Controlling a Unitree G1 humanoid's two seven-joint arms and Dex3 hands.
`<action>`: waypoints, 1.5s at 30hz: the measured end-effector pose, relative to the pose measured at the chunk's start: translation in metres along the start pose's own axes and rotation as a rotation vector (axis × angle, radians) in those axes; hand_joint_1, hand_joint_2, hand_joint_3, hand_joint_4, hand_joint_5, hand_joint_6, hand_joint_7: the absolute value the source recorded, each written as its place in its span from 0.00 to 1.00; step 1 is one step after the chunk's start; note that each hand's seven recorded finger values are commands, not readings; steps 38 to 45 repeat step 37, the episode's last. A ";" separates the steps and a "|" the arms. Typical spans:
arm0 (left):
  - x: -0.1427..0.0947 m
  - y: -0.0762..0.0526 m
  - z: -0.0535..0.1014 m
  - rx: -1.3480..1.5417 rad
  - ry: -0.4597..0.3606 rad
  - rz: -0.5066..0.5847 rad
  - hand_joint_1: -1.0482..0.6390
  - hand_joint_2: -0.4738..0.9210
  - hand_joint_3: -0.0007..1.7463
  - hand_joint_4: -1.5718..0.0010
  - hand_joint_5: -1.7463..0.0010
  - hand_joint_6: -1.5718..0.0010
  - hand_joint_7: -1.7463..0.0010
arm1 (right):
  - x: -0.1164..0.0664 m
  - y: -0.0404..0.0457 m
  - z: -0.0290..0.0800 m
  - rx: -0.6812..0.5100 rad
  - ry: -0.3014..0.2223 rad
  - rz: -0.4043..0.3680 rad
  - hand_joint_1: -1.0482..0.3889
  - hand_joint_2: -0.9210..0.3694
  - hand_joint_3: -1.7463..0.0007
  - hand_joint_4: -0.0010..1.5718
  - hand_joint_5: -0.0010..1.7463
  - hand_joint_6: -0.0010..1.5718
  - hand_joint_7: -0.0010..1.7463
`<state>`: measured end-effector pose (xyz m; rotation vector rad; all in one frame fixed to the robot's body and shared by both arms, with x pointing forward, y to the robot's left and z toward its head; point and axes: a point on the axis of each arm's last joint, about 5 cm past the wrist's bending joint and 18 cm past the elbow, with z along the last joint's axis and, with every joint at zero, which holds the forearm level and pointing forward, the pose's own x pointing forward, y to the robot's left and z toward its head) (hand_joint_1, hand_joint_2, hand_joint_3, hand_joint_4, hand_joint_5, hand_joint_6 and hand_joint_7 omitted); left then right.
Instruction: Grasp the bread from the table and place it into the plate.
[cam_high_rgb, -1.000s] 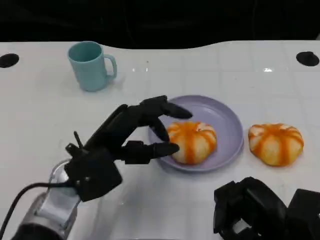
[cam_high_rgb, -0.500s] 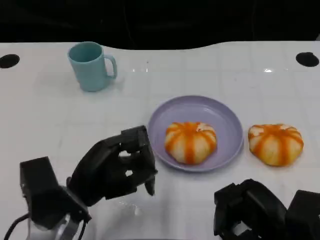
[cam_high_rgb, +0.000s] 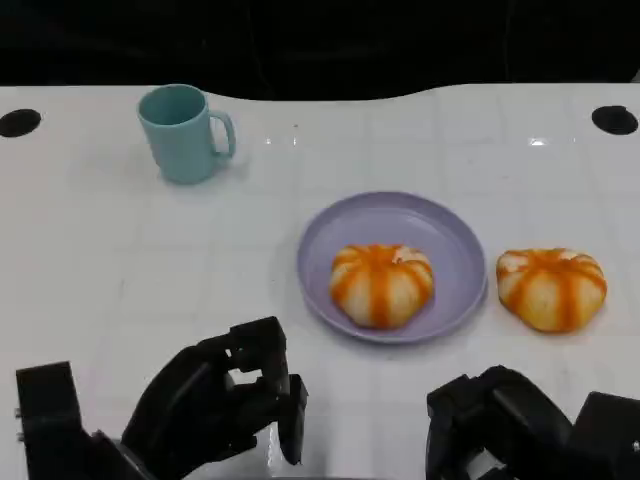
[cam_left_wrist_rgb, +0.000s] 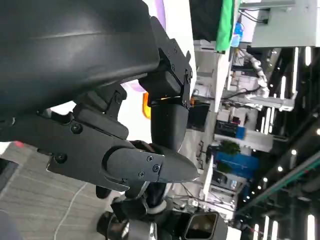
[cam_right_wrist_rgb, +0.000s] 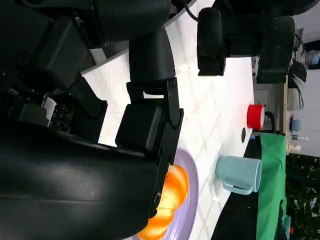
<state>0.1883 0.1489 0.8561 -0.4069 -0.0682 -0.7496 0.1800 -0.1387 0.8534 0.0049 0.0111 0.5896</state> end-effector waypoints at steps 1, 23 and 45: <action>0.000 -0.001 -0.001 -0.006 -0.002 0.001 0.20 1.00 0.14 0.43 0.00 0.55 0.00 | 0.000 0.0000 0.000 0.000 0.000 0.000 0.00 0.64 0.26 0.97 0.74 1.00 0.57; -0.009 0.005 -0.013 -0.100 0.040 0.041 0.19 1.00 0.10 0.41 0.00 0.53 0.00 | 0.001 -0.0025 -0.001 0.020 0.004 0.001 0.00 0.62 0.27 0.96 0.74 1.00 0.57; -0.010 0.006 -0.012 -0.104 0.043 0.041 0.20 1.00 0.11 0.40 0.00 0.52 0.00 | 0.001 -0.0028 -0.001 0.018 -0.003 -0.007 0.00 0.62 0.27 0.98 0.75 1.00 0.57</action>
